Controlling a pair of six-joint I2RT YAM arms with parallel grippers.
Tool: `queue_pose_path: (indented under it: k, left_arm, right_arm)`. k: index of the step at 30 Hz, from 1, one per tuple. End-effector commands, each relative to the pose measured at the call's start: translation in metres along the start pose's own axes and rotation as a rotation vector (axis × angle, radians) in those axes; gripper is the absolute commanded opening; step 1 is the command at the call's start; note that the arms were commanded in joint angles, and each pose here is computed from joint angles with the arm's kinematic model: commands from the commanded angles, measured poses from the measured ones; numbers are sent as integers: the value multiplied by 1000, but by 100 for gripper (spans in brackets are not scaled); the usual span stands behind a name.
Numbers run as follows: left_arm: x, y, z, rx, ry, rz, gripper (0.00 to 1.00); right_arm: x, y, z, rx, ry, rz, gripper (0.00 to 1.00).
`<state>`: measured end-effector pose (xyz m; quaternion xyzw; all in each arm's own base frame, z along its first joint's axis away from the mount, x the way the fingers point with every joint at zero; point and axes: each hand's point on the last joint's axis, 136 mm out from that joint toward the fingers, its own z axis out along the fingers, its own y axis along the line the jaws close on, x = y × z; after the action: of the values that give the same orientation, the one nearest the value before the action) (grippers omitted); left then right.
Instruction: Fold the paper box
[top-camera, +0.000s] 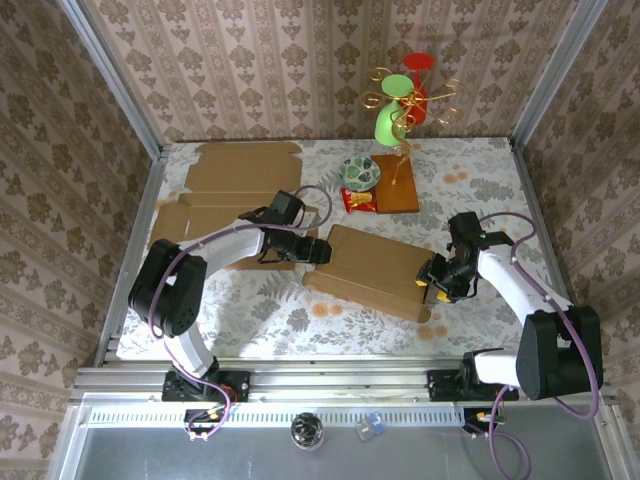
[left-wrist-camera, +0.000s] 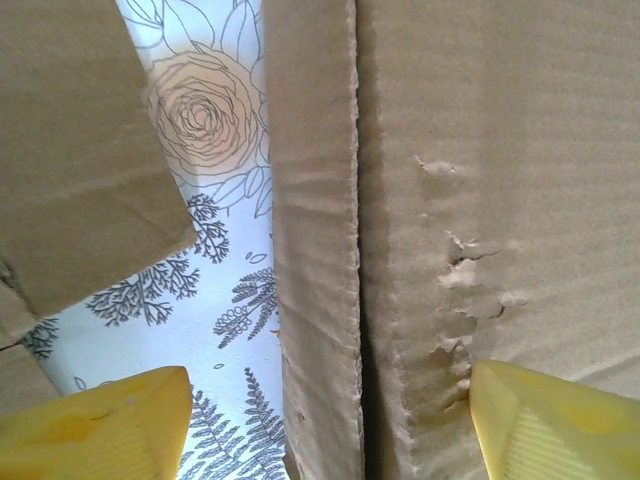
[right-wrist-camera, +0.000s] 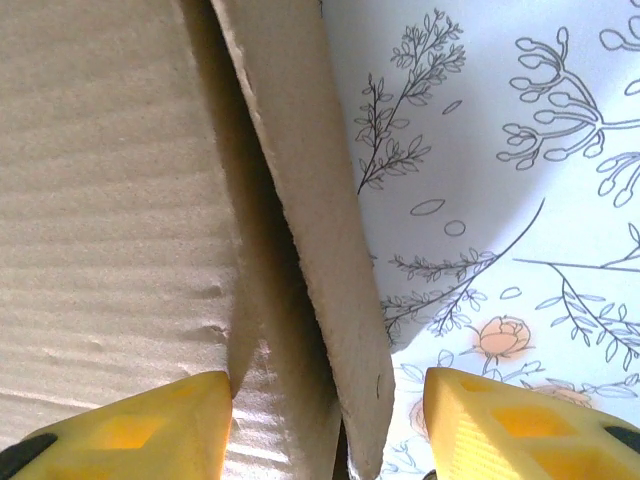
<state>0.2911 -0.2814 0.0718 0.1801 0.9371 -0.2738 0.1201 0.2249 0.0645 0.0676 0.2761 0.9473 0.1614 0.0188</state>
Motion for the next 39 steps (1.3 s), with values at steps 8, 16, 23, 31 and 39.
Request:
queue_pose_path:
  k: [8,16,23,31,39]
  left_arm:
    - [-34,-22,-41,-72,-222,73,63]
    - [-88,-74,-204,-362,-798,453,100]
    - [-87,-34,-236,-341,-921,143,94]
    - [6,-18,-111,-189,-307,-168,58]
    - [45,-19,-54,-160,-192,-232,60]
  right_arm:
    - [-24,-3,7,31,-31,-35,54]
    - [-42,7,-10,16,-107,-99,54]
    - [-47,15,-24,-32,-177,-132,55]
    - [-42,13,-14,-37,-135,-116,57]
    - [-38,2,-6,8,-105,-110,62]
